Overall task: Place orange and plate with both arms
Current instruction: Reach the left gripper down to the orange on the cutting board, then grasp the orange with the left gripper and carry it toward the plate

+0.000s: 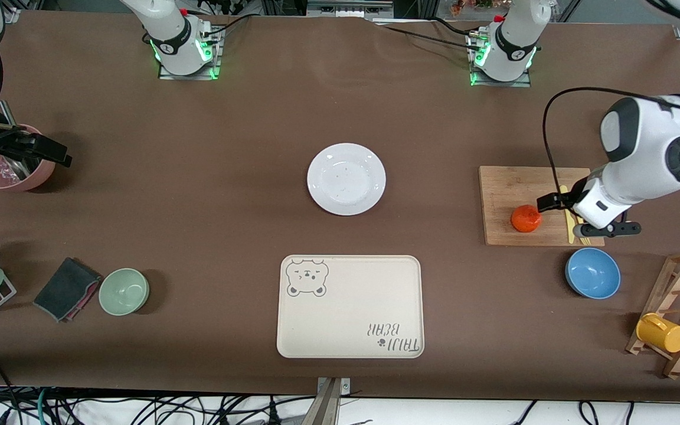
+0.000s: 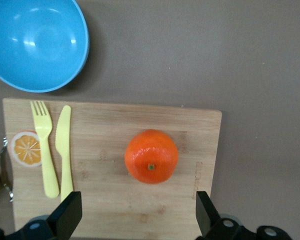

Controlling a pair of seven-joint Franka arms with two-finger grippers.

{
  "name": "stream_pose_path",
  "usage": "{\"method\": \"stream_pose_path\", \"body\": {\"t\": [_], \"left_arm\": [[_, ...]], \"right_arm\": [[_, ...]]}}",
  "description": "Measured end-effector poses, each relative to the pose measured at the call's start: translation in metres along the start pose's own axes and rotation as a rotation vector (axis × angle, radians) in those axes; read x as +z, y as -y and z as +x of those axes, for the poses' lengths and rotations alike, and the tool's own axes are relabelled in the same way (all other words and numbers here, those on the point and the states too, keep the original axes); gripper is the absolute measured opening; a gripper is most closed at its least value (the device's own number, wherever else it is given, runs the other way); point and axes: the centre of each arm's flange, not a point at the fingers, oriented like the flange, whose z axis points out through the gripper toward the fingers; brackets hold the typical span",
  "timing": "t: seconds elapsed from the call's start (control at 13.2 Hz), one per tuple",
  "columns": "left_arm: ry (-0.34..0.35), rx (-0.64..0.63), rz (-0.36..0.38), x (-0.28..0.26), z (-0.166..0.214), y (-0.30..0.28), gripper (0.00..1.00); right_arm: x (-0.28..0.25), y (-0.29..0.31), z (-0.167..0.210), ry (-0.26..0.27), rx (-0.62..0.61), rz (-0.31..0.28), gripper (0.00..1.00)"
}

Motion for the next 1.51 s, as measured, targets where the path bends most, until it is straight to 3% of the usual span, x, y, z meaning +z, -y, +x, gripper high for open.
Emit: {"method": "stream_pose_path", "body": {"t": [0.53,0.98,1.21,1.28,1.36,1.51], "left_arm": [[-0.028,-0.015,-0.029,0.075,0.014,-0.011,1.0],[0.008,-0.02,-0.024,0.107,0.003,-0.008,1.0],[-0.005,-0.023,-0.021,0.122,-0.002,-0.006,1.0],[-0.005,-0.023,-0.021,0.125,-0.003,-0.006,0.94],[-0.007,-0.023,-0.021,0.124,-0.003,-0.006,0.82],[-0.009,-0.023,-0.021,0.124,-0.002,-0.006,0.79]], "right_arm": [[0.0,0.0,0.0,0.0,0.0,0.0,1.0],[0.0,0.0,0.0,0.0,0.0,0.0,1.0],[0.0,0.0,0.0,0.0,0.0,0.0,1.0],[0.0,0.0,0.0,0.0,0.0,0.0,1.0],[0.0,0.0,0.0,0.0,0.0,0.0,1.0],[0.0,0.0,0.0,0.0,0.0,0.0,1.0]]}}
